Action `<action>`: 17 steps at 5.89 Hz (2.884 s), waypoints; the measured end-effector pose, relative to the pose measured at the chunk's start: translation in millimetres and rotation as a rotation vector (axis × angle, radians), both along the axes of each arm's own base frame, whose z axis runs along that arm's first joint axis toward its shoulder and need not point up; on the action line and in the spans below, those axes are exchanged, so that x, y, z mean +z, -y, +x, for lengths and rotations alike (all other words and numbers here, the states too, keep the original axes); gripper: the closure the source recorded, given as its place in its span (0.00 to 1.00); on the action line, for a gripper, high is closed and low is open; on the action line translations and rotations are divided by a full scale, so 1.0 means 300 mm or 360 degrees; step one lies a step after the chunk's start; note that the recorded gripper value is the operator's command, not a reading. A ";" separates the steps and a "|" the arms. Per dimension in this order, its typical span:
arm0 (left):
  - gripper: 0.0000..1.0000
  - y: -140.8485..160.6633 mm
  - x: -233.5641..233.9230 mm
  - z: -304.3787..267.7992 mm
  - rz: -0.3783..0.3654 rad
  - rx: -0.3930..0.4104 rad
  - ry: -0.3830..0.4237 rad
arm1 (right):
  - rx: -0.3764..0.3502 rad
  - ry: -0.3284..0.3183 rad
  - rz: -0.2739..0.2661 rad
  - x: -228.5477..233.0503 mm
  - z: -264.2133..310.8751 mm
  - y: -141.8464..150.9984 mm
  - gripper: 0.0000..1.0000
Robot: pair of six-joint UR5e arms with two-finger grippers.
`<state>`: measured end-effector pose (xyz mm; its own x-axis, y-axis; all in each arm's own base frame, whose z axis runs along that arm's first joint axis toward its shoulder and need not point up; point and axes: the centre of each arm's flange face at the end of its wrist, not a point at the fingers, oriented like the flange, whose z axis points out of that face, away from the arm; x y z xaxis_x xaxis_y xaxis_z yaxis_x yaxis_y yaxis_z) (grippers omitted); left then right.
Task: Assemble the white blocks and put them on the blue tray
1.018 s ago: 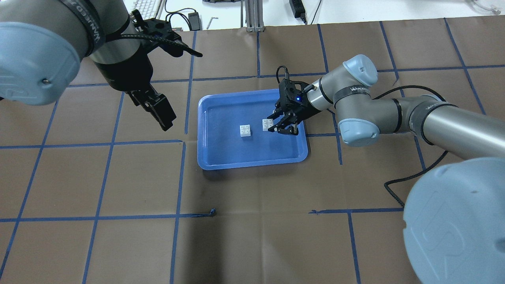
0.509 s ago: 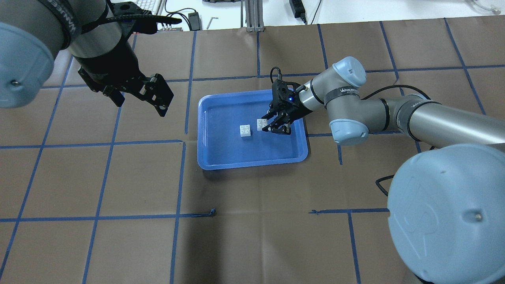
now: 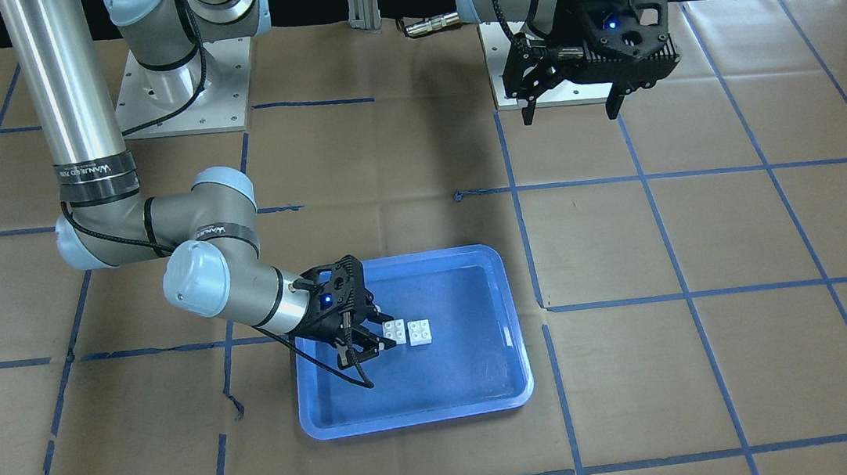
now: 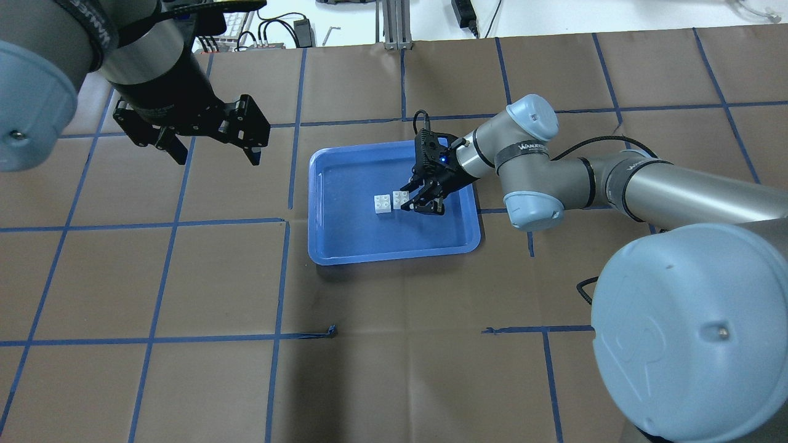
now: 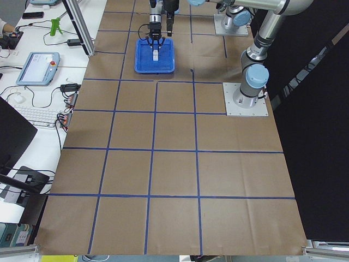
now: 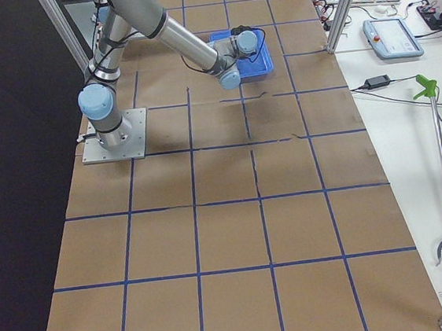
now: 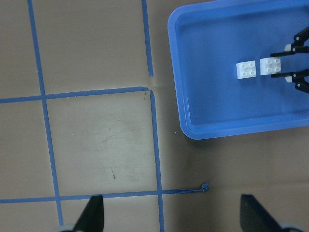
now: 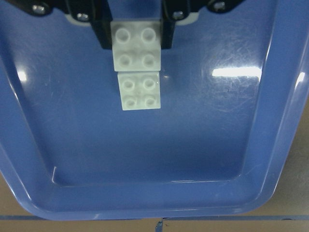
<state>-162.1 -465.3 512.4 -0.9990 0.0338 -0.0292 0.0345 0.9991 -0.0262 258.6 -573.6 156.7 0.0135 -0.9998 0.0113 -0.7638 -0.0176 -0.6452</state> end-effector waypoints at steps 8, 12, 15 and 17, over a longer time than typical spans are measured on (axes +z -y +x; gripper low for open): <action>0.00 -0.011 0.019 0.005 -0.0021 0.0014 0.0006 | -0.0055 0.0000 0.0006 -0.043 0.006 0.010 0.76; 0.00 -0.024 0.031 0.010 -0.0028 0.0015 0.0024 | -0.0051 0.0002 0.0017 -0.043 0.025 0.001 0.75; 0.00 -0.027 0.032 0.012 -0.0026 0.0016 0.0029 | -0.0050 -0.0001 0.0018 -0.044 0.026 -0.001 0.75; 0.00 -0.028 0.034 0.012 -0.0026 0.0016 0.0030 | -0.0049 -0.0004 0.0022 -0.046 0.026 -0.003 0.75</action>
